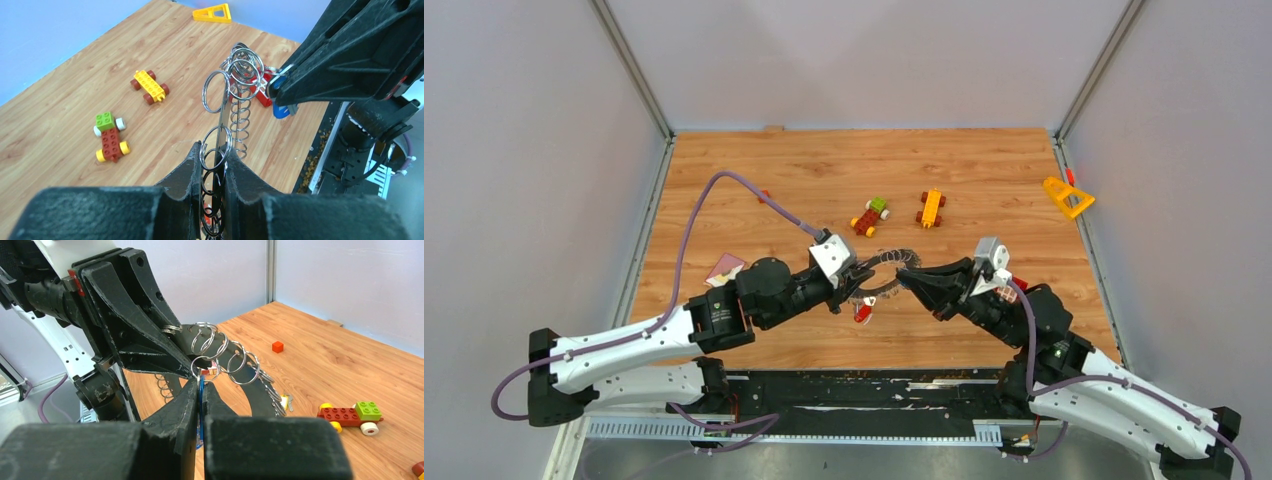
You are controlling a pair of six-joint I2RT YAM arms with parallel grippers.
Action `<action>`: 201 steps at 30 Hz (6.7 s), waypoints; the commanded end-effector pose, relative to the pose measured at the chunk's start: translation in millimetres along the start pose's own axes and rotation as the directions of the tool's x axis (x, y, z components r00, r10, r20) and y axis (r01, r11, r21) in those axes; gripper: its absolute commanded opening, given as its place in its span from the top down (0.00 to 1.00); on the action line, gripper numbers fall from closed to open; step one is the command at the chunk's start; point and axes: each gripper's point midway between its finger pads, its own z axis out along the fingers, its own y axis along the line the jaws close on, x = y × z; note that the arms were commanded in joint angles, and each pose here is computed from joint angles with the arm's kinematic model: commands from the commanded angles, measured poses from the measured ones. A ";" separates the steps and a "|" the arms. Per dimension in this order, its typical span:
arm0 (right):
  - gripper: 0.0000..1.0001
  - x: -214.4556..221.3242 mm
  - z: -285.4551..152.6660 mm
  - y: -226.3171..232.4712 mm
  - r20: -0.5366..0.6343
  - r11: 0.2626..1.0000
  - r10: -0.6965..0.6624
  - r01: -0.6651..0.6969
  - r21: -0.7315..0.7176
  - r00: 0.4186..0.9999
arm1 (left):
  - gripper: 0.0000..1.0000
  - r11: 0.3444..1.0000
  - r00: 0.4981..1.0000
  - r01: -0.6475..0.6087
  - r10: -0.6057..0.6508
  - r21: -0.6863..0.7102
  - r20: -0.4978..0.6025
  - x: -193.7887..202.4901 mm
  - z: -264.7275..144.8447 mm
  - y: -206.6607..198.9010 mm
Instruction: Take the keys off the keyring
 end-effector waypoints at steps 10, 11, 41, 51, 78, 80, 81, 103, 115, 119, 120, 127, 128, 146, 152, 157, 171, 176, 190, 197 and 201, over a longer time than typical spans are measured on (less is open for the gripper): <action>1.00 -33.0 -10.4 2.8 -0.097 0.999 -0.046 0.047 0.011 0.994 | 0.74 0.994 0.985 0.105 -0.109 0.036 0.137 -8.2 0.6 -7.2; 1.00 -39.8 -10.4 4.7 -0.100 0.998 -0.057 0.058 0.003 0.993 | 0.67 0.992 0.983 0.112 -0.118 0.054 0.139 -5.0 0.9 -10.5; 1.00 -28.9 -51.1 37.1 -0.386 0.952 -0.247 0.147 -0.269 0.889 | 0.55 0.917 0.962 0.029 -0.134 0.399 0.238 -38.9 -28.1 -67.6; 1.00 -29.9 -55.8 55.0 -0.334 0.919 -0.267 0.134 -0.372 0.904 | 0.68 0.822 0.965 0.015 -0.161 0.570 0.206 -42.7 -23.9 -103.2; 1.00 -34.9 -46.2 60.7 -0.302 0.914 -0.249 0.121 -0.388 0.920 | 0.74 0.799 0.973 0.020 -0.154 0.602 0.172 -39.4 0.4 -116.6; 1.00 -35.5 -46.0 61.2 -0.300 0.913 -0.249 0.120 -0.390 0.921 | 0.78 0.797 0.974 0.021 -0.153 0.604 0.167 -38.7 1.9 -117.5; 1.00 -35.9 -45.9 61.2 -0.298 0.913 -0.250 0.122 -0.390 0.921 | 0.81 0.796 0.974 0.022 -0.152 0.604 0.166 -38.7 2.6 -117.6; 1.00 -40.6 -68.0 45.5 -0.302 0.934 -0.272 0.175 -0.312 0.914 | 1.00 0.842 0.981 -0.006 -0.100 0.540 0.168 -40.1 -13.6 -100.7; 1.00 -44.0 -63.0 50.2 -0.258 0.929 -0.264 0.173 -0.328 0.929 | 1.00 0.827 0.973 0.012 -0.140 0.562 0.185 -44.5 -22.9 -103.4; 1.00 -52.4 -62.4 52.3 -0.214 0.921 -0.278 0.196 -0.337 0.936 | 1.00 0.828 0.971 0.015 -0.147 0.561 0.191 -42.2 -27.2 -102.2; 1.00 -52.9 -62.2 52.1 -0.211 0.921 -0.279 0.199 -0.336 0.937 | 1.00 0.828 0.970 0.015 -0.147 0.560 0.192 -42.1 -27.7 -102.0; 1.00 -71.6 -61.3 63.7 -0.161 0.904 -0.277 0.200 -0.379 0.947 | 1.00 0.807 0.975 0.029 -0.152 0.590 0.160 -42.3 -39.2 -105.9; 1.00 -74.0 -60.1 63.1 -0.162 0.905 -0.278 0.201 -0.374 0.947 | 1.00 0.809 0.974 0.031 -0.155 0.587 0.163 -41.8 -41.5 -104.6; 1.00 -74.3 -51.6 67.6 -0.140 0.897 -0.270 0.196 -0.395 0.953 | 0.80 0.836 0.982 0.057 -0.146 0.545 0.121 -21.8 -40.0 -96.9; 1.00 -71.5 -60.9 73.5 -0.134 0.858 -0.329 0.237 -0.456 0.935 | 0.69 0.839 0.975 0.057 -0.163 0.542 0.150 -19.6 -39.4 -95.8; 1.00 -73.9 -72.6 82.2 -0.092 0.815 -0.365 0.270 -0.512 0.927 | 0.65 0.831 0.971 0.055 -0.173 0.554 0.163 -21.2 -39.2 -98.3; 1.00 -72.8 -124.5 129.6 0.164 0.504 -0.445 0.398 -0.767 0.880 | 0.65 0.796 0.970 0.022 -0.163 0.605 0.179 -19.6 -54.9 -105.1; 1.00 -64.9 -126.5 132.7 0.180 0.458 -0.453 0.402 -0.793 0.873 | 0.65 0.798 0.973 0.032 -0.163 0.602 0.164 -15.9 -52.6 -105.3; 1.00 -58.7 -119.7 130.4 0.244 0.431 -0.477 0.467 -0.772 0.845 | 0.70 0.780 0.968 0.006 -0.162 0.625 0.193 -24.5 -49.5 -110.9; 1.00 -49.5 -109.7 122.4 0.214 0.452 -0.509 0.470 -0.758 0.834 | 0.60 0.767 0.956 -0.062 -0.138 0.639 0.259 -47.1 -52.3 -113.8; 1.00 -45.6 -102.0 118.8 0.193 0.462 -0.522 0.466 -0.755 0.831 | 0.59 0.750 0.956 -0.062 -0.145 0.659 0.255 -50.5 -48.6 -118.9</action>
